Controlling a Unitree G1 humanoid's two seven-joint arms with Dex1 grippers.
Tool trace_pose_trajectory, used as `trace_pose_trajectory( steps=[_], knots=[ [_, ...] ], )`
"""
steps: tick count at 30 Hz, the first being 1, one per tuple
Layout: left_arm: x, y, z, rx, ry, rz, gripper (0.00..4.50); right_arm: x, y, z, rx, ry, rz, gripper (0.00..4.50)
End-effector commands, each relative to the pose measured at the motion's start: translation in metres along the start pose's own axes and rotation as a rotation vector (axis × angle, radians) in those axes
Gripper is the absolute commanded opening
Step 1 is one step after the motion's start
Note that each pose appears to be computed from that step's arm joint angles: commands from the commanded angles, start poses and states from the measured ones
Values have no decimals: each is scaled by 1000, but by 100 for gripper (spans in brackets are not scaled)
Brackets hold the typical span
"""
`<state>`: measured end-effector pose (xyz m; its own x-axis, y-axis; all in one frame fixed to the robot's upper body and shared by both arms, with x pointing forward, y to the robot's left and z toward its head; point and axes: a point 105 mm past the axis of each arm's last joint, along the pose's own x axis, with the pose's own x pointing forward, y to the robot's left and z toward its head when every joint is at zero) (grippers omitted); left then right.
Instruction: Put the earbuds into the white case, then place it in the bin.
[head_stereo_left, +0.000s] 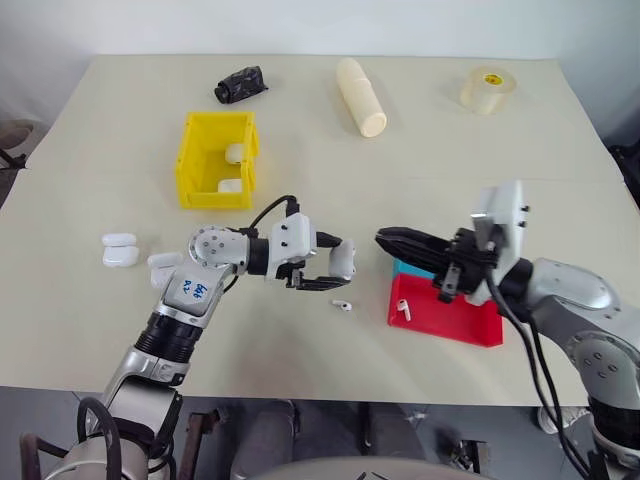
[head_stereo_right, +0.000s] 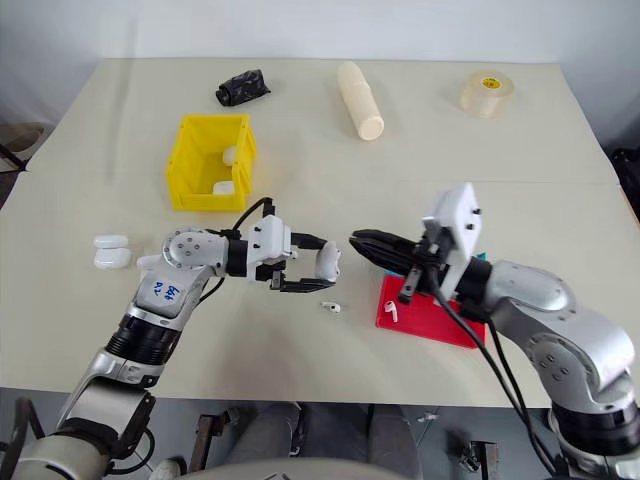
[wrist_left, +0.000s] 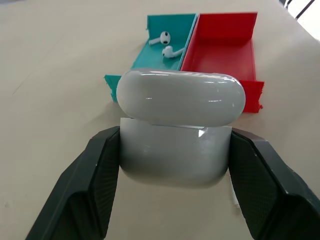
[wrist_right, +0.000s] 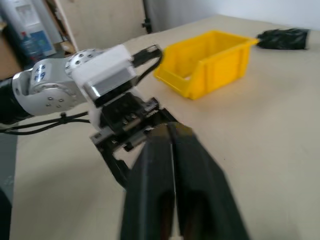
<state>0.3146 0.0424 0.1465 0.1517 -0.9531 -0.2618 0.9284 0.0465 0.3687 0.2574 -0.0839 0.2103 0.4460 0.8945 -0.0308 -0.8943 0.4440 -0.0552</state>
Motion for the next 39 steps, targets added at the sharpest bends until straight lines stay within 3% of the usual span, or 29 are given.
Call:
trace_pose_trajectory(
  steps=[1, 6, 11, 18, 21, 27, 33, 39],
  knots=[
    [9, -5, 17, 30, -41, -28, 283, 14, 8, -8, -5, 56, 39, 4],
    [8, -7, 24, 34, -59, -24, 283, 17, 4, -24, 34, 102, 28, 4],
    [-3, -9, 24, 42, -90, -8, 283, -2, -5, -40, 86, 125, -3, 4],
    [-23, -5, 25, -21, -181, 73, 283, -33, -6, -28, 68, -61, -8, 4],
    [-40, 6, 24, -76, -236, 225, 283, -45, -3, -18, -33, -127, -40, 58],
    [-103, 28, 11, -213, -348, 770, 283, -64, 9, -22, -339, -125, -86, 252],
    [-143, 28, -10, -303, -376, 1076, 283, -69, 6, -30, -316, -138, -116, 447],
    [-163, 58, -17, -326, -354, 1227, 283, -73, -1, -28, -278, -146, -136, 447]
  ],
)
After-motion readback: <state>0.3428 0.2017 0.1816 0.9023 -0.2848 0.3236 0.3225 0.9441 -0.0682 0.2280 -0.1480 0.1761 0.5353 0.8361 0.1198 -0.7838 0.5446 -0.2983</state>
